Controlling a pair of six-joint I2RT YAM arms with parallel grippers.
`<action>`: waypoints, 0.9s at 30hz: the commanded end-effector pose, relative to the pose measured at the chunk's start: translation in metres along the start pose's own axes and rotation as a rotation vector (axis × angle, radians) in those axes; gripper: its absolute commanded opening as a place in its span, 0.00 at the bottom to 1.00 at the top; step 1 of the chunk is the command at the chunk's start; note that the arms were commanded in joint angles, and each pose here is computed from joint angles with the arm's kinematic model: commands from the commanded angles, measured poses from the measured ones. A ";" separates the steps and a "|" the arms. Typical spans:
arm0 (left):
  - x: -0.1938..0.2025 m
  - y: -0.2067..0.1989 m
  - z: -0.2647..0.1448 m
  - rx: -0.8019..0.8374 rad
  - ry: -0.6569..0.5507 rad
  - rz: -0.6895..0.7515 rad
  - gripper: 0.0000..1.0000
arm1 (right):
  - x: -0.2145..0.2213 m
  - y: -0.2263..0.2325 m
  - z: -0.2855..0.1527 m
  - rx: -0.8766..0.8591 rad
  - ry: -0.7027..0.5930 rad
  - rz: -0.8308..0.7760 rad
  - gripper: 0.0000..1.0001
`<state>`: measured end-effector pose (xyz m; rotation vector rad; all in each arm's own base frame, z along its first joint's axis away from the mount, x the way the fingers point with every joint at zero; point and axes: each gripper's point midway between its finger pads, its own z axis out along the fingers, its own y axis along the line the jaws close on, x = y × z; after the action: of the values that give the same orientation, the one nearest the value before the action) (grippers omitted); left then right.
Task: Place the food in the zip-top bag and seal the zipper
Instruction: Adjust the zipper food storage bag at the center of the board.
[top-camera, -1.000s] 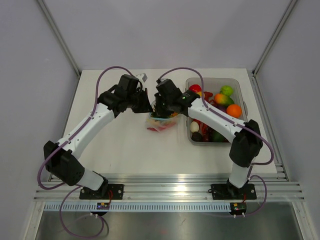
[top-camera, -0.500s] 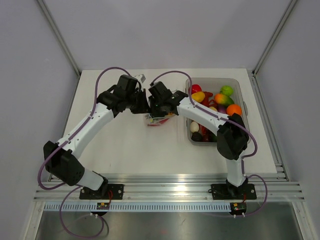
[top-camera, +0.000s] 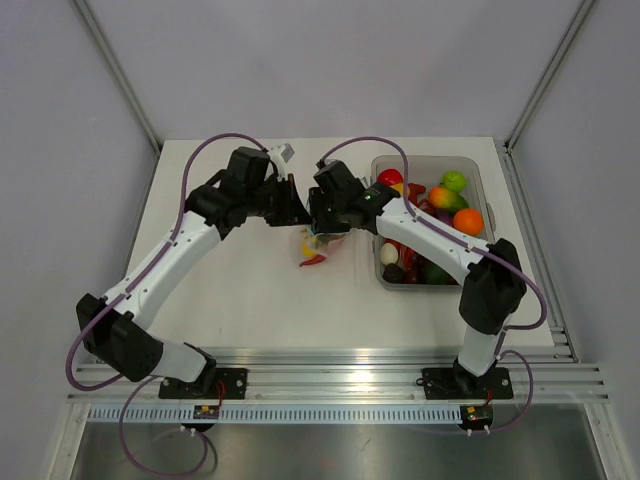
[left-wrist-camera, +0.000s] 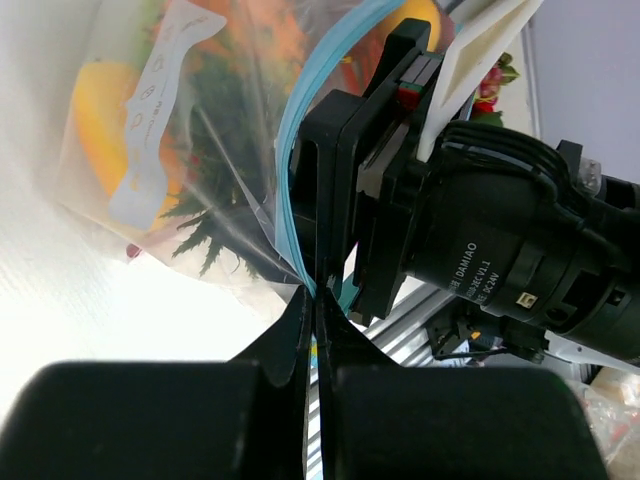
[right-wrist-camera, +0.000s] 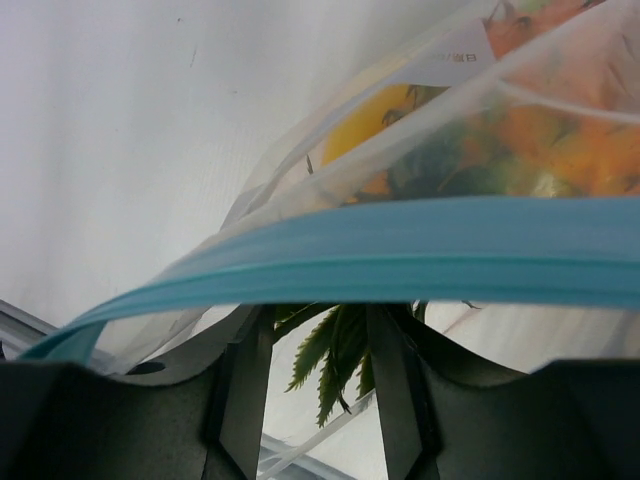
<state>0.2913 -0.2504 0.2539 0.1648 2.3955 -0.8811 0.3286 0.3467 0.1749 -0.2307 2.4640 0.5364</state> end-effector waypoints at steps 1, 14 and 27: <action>-0.012 0.012 0.006 -0.045 -0.037 0.011 0.00 | -0.038 0.031 -0.056 -0.134 -0.149 0.010 0.50; -0.011 0.019 0.019 -0.063 -0.012 -0.009 0.00 | -0.044 0.020 -0.079 -0.068 -0.146 -0.042 0.47; -0.015 0.010 0.009 -0.041 -0.026 -0.010 0.00 | -0.027 0.000 -0.023 0.021 -0.155 0.030 0.00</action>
<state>0.3056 -0.2437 0.2282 0.1145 2.4650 -0.8070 0.3273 0.3238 0.2231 -0.1634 2.3379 0.5124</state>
